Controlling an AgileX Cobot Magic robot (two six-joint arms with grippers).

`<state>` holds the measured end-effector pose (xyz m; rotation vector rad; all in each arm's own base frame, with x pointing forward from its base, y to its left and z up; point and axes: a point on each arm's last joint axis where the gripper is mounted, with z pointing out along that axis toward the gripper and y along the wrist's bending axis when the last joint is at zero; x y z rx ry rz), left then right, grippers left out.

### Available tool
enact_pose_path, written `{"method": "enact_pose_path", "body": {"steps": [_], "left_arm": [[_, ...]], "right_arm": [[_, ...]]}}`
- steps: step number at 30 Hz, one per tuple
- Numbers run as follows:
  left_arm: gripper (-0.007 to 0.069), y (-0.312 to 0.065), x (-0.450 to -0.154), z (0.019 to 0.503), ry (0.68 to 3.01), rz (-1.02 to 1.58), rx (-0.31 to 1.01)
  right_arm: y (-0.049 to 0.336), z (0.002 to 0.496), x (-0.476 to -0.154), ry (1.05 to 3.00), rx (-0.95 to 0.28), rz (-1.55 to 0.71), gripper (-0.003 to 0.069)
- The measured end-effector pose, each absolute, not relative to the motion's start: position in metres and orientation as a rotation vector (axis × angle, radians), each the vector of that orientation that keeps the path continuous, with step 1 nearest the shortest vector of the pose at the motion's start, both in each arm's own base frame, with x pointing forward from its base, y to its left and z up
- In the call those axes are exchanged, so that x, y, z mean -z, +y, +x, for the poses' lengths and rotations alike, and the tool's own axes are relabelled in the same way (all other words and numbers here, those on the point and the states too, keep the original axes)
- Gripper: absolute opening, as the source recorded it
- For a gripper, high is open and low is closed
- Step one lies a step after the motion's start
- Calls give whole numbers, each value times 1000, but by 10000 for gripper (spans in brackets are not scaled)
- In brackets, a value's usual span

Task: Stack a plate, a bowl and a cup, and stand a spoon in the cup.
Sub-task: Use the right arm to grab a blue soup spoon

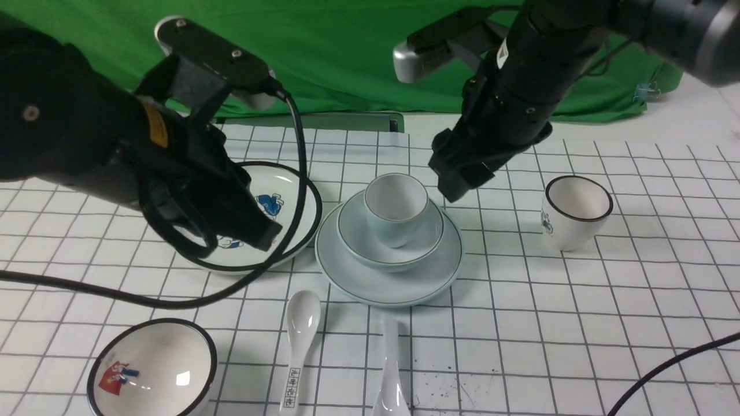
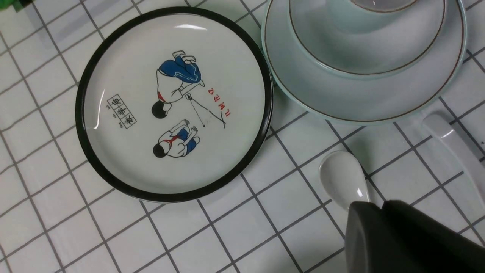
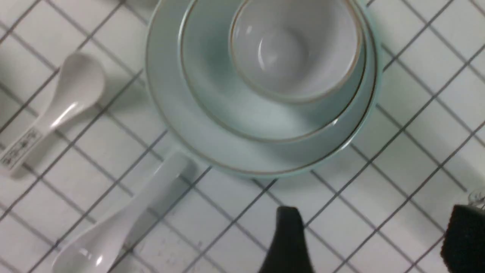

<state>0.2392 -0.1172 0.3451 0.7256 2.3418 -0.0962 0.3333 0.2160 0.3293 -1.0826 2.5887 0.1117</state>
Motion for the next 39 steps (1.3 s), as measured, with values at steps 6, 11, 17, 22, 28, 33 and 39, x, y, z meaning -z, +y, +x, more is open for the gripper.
{"method": "enact_pose_path", "body": {"steps": [6,11,17,22,28,33,39], "left_arm": [[-11,-102,-359,203,2267,677,168],[-9,-87,-344,172,2217,658,183],[-9,-78,-329,151,2213,645,212],[-9,-74,-324,139,2213,632,240],[-9,-73,-323,136,2212,625,256],[-9,-74,-323,136,2213,620,268],[-9,-74,-323,137,2204,616,270]], "right_arm": [[232,276,-314,2620,-144,-1173,529],[260,251,-274,2610,-222,-1095,529],[277,266,-232,2676,-283,-830,533],[284,276,-195,2768,-261,-723,536],[288,280,-165,2847,-221,-670,532],[290,282,-163,2830,-234,-658,395],[289,281,-163,2831,-229,-675,167]]}}
